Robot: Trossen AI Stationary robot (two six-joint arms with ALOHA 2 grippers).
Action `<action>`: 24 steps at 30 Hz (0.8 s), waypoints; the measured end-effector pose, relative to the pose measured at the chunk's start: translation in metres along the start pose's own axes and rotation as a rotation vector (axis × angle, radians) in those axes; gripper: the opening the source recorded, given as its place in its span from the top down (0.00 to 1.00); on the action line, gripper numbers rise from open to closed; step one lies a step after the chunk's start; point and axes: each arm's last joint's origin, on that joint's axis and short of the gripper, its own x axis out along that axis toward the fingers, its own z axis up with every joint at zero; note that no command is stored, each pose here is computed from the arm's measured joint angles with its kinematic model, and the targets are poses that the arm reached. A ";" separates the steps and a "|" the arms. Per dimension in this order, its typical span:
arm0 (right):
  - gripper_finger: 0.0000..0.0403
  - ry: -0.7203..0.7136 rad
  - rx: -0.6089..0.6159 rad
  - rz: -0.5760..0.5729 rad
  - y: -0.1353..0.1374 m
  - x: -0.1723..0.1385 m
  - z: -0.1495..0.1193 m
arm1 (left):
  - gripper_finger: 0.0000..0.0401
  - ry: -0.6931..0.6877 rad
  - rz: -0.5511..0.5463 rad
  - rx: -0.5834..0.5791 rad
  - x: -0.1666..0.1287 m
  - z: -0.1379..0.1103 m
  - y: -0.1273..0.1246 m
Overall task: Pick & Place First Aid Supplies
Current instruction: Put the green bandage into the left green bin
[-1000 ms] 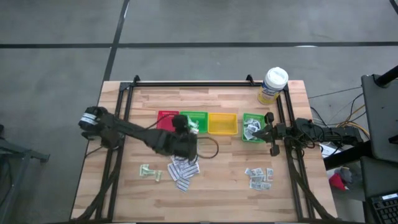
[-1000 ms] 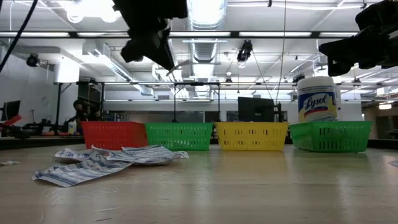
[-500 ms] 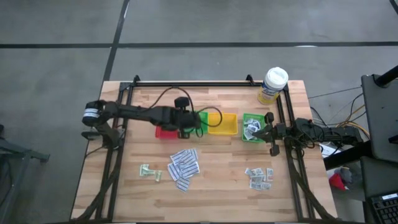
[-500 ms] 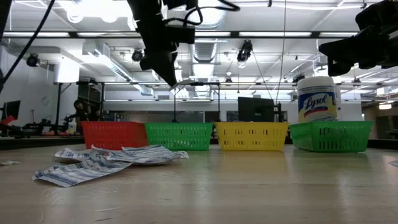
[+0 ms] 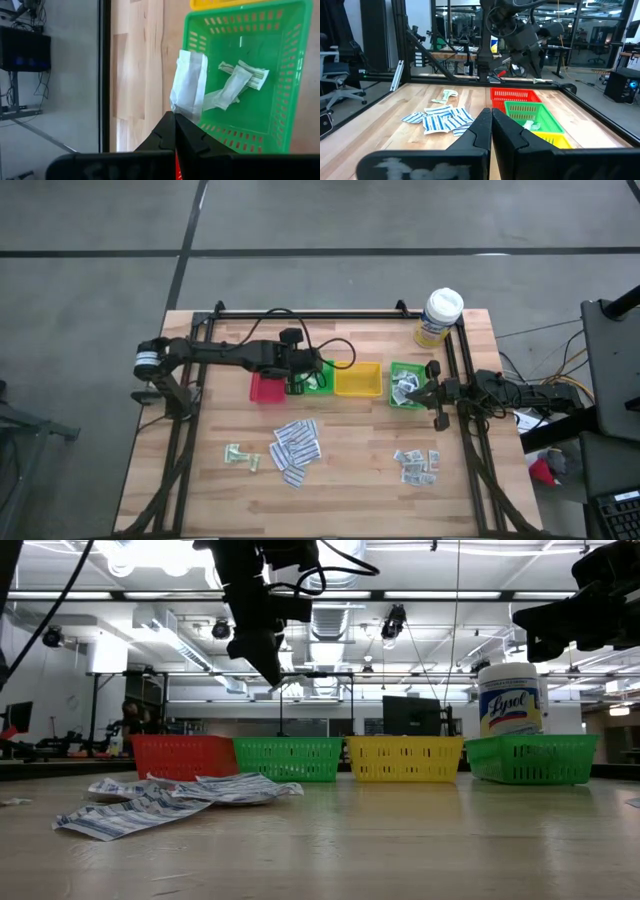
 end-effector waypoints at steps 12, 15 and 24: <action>0.98 0.001 0.000 0.001 0.000 0.000 0.000 | 1.00 0.016 -0.027 0.045 0.020 0.010 -0.011; 0.98 0.002 0.000 0.000 0.000 0.000 0.000 | 1.00 0.051 -0.036 0.080 0.035 0.014 -0.017; 0.98 0.002 0.000 0.000 0.000 0.000 0.000 | 1.00 0.116 -0.093 0.101 0.069 0.021 -0.028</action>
